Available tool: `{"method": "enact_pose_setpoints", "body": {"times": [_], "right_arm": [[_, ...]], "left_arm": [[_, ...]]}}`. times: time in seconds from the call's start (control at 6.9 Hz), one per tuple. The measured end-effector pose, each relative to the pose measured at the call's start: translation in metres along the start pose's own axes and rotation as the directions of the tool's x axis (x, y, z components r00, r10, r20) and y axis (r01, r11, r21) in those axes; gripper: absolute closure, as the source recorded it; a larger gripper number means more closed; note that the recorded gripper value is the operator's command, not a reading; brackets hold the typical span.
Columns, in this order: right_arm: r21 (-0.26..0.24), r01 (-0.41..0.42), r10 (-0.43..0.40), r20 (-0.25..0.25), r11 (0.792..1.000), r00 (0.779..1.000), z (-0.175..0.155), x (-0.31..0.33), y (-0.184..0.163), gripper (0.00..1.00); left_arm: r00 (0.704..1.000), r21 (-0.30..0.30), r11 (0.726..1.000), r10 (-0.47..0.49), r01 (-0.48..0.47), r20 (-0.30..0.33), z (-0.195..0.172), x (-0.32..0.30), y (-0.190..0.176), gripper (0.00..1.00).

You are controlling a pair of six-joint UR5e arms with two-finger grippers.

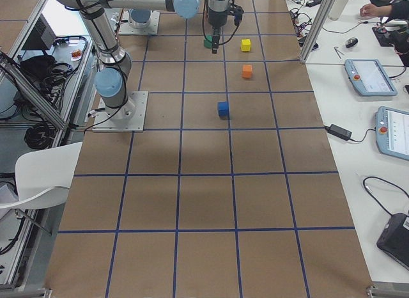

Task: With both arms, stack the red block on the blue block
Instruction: 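Close the left gripper on the red cube and lift it, then carry the red cube with the left gripper toward the table centre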

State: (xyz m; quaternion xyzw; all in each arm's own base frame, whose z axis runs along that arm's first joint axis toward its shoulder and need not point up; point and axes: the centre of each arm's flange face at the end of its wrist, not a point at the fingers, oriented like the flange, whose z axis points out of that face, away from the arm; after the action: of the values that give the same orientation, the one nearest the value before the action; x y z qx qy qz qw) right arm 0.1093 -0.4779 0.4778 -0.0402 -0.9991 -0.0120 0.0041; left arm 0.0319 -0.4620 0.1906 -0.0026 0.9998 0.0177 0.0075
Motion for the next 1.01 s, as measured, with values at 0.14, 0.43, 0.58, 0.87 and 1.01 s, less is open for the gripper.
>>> {"method": "enact_pose_setpoints", "body": {"times": [0.14, 0.43, 0.58, 0.87, 1.01], "right_arm": [[-0.001, 0.000, 0.000, 0.000, 1.000, 1.000, 0.000, 0.000, 0.000, 0.00], [-0.006, 0.000, 0.000, -0.001, 1.000, 1.000, 0.003, 0.000, 0.001, 0.00], [-0.007, 0.000, 0.000, -0.001, 1.000, 1.000, 0.004, 0.000, 0.002, 0.00], [-0.006, 0.000, 0.000, -0.001, 1.000, 1.000, 0.003, 0.000, 0.004, 0.00], [-0.007, 0.000, 0.000, -0.001, 1.000, 1.000, 0.004, 0.000, 0.004, 0.00]], "left_arm": [[1.000, 0.007, 1.000, 0.000, 0.000, 0.013, 0.001, -0.001, 0.000, 1.00], [0.999, 0.042, 0.999, 0.015, -0.017, 0.043, -0.017, 0.003, -0.011, 1.00], [0.996, 0.073, 0.995, 0.066, -0.070, 0.056, -0.037, 0.027, -0.024, 1.00], [0.973, 0.126, 0.965, 0.222, -0.228, 0.062, -0.081, 0.150, -0.044, 1.00], [0.964, 0.144, 0.954, 0.260, -0.265, 0.048, -0.098, 0.215, -0.048, 1.00]]}}
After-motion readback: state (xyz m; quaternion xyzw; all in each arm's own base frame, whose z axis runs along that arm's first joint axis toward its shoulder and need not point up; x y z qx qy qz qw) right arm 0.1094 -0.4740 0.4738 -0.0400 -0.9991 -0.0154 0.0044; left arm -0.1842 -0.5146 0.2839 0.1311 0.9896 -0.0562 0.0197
